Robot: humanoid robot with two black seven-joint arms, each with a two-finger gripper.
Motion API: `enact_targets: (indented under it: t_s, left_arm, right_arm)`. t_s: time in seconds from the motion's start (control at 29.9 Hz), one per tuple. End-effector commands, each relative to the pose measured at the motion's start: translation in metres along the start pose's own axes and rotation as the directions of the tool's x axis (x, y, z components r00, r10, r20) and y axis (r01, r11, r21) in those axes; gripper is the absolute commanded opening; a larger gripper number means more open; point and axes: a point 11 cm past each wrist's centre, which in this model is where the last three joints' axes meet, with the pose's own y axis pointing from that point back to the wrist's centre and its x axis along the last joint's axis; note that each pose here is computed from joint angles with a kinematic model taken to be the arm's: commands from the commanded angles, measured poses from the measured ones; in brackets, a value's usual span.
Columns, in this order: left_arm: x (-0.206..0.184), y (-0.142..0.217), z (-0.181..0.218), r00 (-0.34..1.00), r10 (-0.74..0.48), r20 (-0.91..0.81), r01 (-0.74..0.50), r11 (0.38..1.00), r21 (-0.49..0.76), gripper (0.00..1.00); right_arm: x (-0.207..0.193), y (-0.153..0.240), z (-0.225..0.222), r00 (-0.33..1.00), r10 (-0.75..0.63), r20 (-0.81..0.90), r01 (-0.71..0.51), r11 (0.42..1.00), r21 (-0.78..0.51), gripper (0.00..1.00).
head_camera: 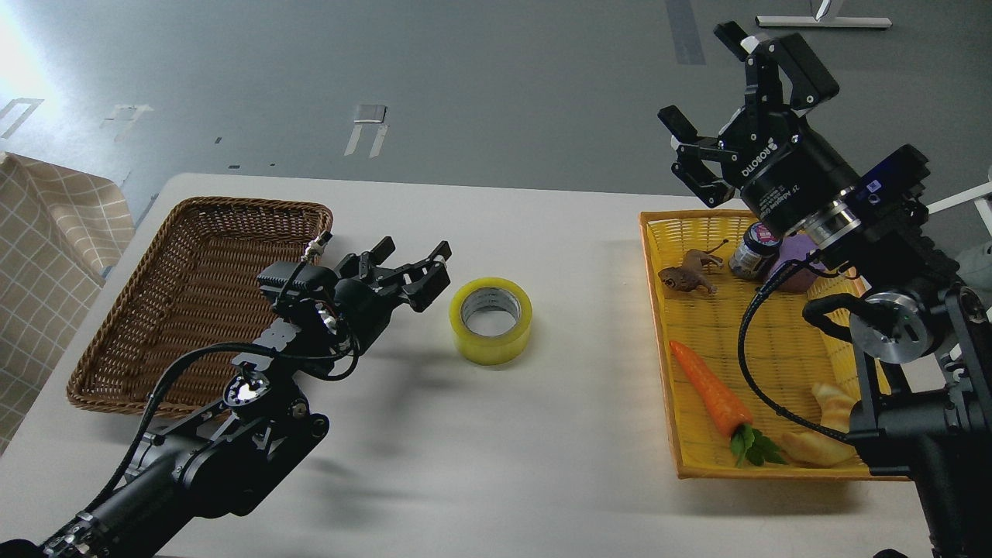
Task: Place and transfer tape with both arms
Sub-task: 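Reach the left gripper to the tape roll on the table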
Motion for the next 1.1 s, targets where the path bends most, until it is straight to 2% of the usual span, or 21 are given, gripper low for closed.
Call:
enact_targets:
  t_s: [0.0,0.23,0.43,0.6,0.77,1.07]
  left_arm:
    - [-0.005,-0.006,-0.006,0.999,-0.027,0.021,0.027,0.999,0.023,0.98]
    - [-0.014,-0.024,0.017,0.988,-0.091,0.126,0.097,0.994,-0.049,0.98]
    - [-0.015,-0.031,0.023,0.983,-0.117,0.139,0.126,0.990,-0.056,0.98]
    - [-0.020,-0.039,0.049,0.989,-0.108,0.097,0.117,0.989,-0.095,0.98]
    - [-0.020,-0.040,0.051,0.989,-0.110,0.103,0.120,0.988,-0.095,0.98]
    - [-0.032,-0.036,0.036,0.968,-0.166,0.186,0.174,0.985,-0.024,0.98]
  right_arm:
    - [-0.001,-0.001,-0.001,1.000,-0.001,0.001,0.001,1.000,0.004,1.00]
    - [-0.001,-0.003,-0.003,1.000,-0.003,-0.002,0.003,1.000,0.007,1.00]
    - [-0.001,-0.003,-0.003,1.000,-0.001,-0.001,0.001,1.000,0.007,1.00]
    - [0.006,-0.001,-0.002,0.999,0.042,0.002,-0.042,0.999,0.002,1.00]
    - [0.007,0.000,-0.004,0.999,0.047,0.000,-0.047,0.999,0.005,1.00]
    - [0.004,-0.011,-0.012,0.999,0.027,-0.018,-0.027,1.000,-0.012,1.00]
